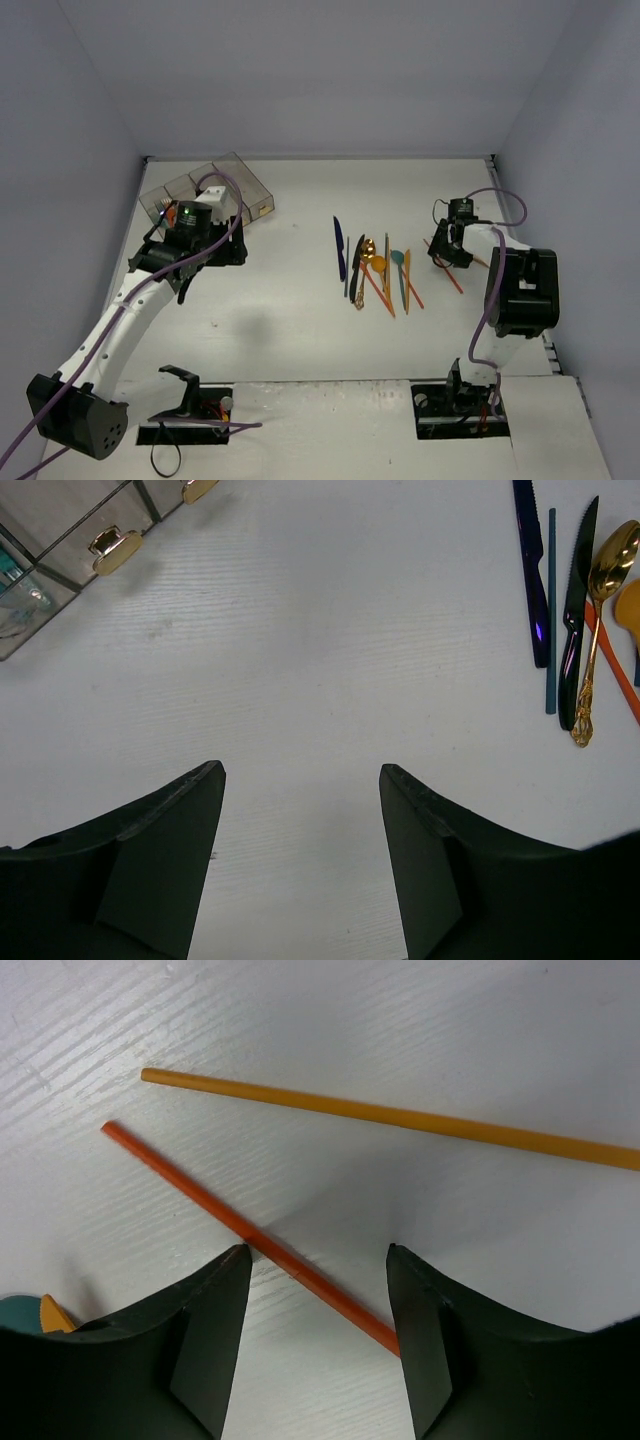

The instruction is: Sort the eating utensils into containers

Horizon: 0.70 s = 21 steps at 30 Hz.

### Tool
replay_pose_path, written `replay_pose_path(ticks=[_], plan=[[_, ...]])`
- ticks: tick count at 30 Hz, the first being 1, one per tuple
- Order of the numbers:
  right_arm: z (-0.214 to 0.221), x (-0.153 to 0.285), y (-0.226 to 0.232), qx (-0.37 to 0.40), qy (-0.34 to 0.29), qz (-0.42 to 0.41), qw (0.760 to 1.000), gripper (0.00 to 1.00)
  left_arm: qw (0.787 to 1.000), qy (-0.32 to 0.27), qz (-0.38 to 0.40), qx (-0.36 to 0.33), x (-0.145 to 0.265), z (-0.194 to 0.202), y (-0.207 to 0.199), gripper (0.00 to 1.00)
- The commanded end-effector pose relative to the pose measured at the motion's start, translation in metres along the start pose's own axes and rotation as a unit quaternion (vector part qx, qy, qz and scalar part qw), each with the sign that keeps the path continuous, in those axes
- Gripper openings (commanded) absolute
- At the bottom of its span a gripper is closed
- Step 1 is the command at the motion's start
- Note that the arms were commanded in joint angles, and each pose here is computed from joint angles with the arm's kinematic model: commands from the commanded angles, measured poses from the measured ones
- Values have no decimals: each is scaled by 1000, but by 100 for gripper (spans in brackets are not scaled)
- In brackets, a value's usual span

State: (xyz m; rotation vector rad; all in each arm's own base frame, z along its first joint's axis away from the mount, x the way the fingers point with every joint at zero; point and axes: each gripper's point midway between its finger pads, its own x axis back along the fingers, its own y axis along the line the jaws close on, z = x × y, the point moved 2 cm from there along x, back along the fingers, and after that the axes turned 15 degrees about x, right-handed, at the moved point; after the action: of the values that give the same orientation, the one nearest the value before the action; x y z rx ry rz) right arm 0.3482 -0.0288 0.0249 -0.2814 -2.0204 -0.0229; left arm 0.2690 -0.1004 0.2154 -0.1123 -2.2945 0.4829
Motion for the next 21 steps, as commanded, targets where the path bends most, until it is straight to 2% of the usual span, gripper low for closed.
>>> replay_pose_path(ticks=[1,6,11,18,21], plan=[[20,-3,9,28,23,1,999,45,999,-30,23,-8,6,-14,-10,60],[32,1,31,53,28,-14,998,21,999,-25,24,-5,3,-14,-12,60],[30,1,43,62,25,-21,998,1,999,-23,34,-1,2,-15,-16,60],[0,18,54,83,-20,-22,996,0,998,-12,68,7,2,-14,-29,60],[-22,42,61,86,-59,-35,994,0,995,-8,103,15,3,-15,-42,60]])
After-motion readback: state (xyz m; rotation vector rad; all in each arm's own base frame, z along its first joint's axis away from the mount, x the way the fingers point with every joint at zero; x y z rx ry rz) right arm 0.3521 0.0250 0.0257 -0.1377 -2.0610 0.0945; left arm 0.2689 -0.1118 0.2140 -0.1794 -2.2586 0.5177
